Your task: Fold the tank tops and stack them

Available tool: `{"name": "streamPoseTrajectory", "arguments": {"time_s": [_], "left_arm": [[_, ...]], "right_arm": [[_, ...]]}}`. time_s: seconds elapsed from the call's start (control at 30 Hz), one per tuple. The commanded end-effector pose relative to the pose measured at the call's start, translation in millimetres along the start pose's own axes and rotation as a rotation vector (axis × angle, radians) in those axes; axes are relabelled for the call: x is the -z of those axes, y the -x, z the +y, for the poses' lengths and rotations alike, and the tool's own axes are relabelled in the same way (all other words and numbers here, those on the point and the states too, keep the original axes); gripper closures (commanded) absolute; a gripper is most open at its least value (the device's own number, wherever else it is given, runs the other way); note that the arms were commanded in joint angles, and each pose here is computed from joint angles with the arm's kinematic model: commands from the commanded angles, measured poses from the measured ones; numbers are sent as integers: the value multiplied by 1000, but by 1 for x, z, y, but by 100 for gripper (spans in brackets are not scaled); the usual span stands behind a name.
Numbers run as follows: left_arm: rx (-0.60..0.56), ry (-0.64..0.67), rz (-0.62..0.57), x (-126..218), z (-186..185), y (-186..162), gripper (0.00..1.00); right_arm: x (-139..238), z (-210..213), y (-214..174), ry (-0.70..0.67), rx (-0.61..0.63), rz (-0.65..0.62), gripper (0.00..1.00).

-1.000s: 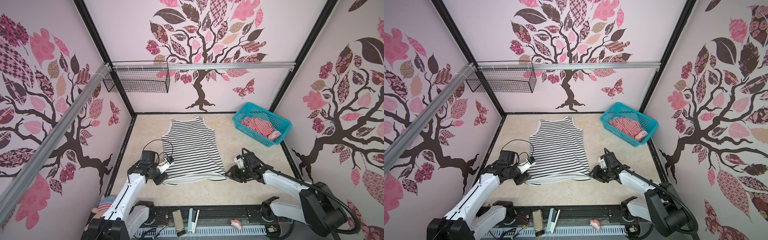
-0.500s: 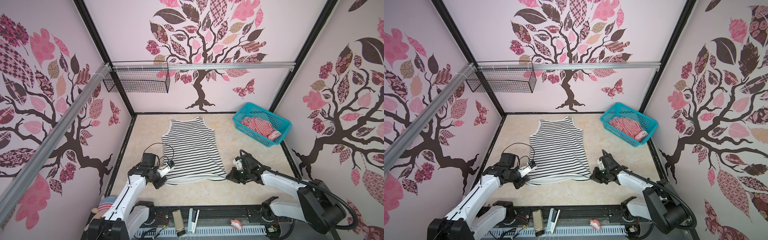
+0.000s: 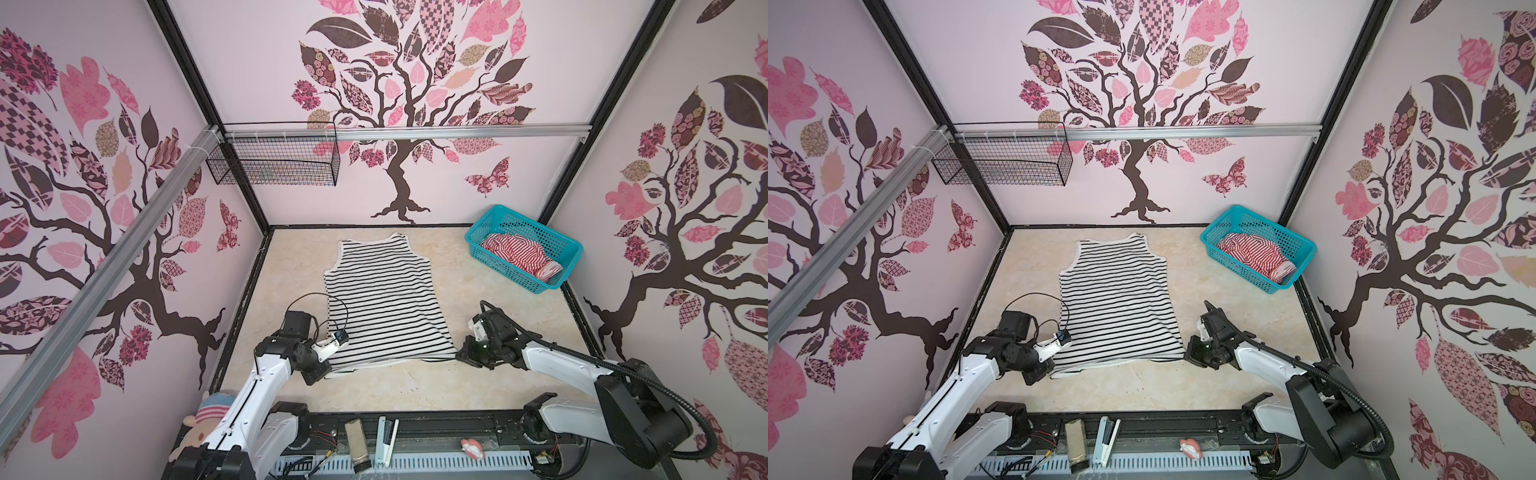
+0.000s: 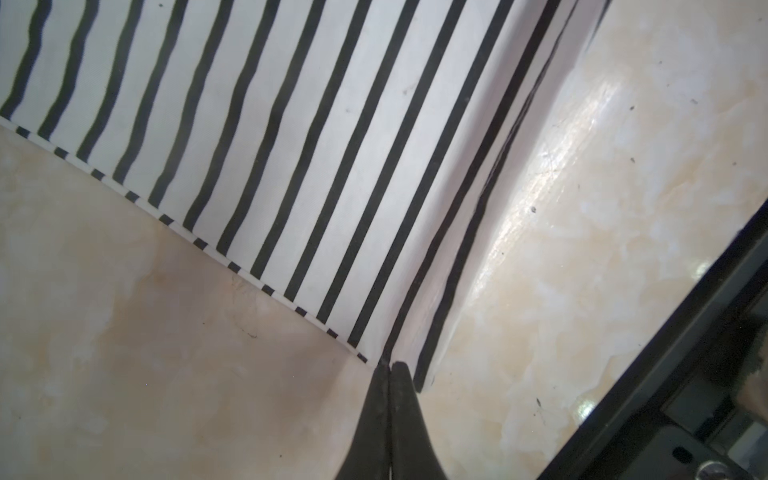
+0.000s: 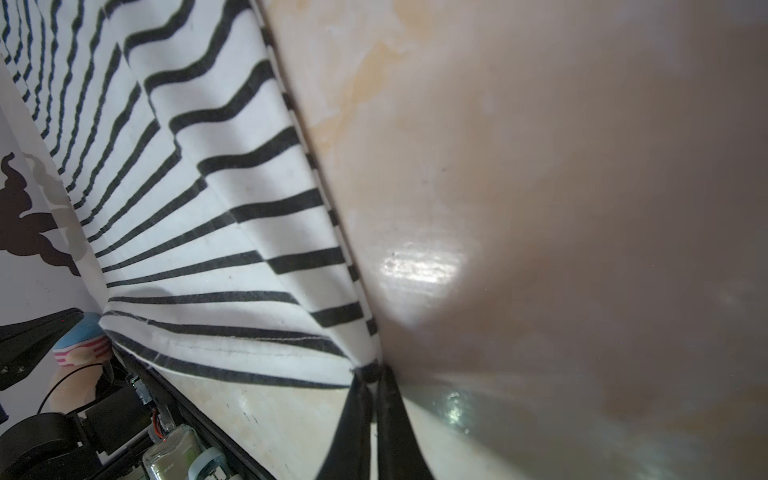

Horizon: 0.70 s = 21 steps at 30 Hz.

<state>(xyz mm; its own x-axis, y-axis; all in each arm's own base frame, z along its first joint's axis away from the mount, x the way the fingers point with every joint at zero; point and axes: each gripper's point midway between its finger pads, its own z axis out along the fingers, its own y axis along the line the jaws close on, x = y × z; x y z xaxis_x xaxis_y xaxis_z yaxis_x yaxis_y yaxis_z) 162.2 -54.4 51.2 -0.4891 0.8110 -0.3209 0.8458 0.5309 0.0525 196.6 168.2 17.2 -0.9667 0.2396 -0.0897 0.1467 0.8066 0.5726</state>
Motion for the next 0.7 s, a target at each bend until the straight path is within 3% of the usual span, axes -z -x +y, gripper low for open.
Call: {"name": "streamPoseTrajectory", "arguments": {"time_s": [0.0, 0.13, 0.3, 0.43, 0.67], "left_arm": [[-34, -23, 37, -1, -12, -13, 100], [-11, 12, 17, 5, -5, -8, 99], [68, 58, -82, 7, 16, 25, 77], [48, 112, 36, -12, 35, 29, 77], [38, 45, 97, -27, 31, 27, 80]], "right_arm": [[-1, -11, -7, -36, 5, 7, 92], [0, -1, -6, 9, 10, 7, 92], [19, 39, 6, 151, 41, -29, 92], [45, 76, 21, 236, 76, -70, 92], [79, 121, 40, 321, 118, -117, 92]]}}
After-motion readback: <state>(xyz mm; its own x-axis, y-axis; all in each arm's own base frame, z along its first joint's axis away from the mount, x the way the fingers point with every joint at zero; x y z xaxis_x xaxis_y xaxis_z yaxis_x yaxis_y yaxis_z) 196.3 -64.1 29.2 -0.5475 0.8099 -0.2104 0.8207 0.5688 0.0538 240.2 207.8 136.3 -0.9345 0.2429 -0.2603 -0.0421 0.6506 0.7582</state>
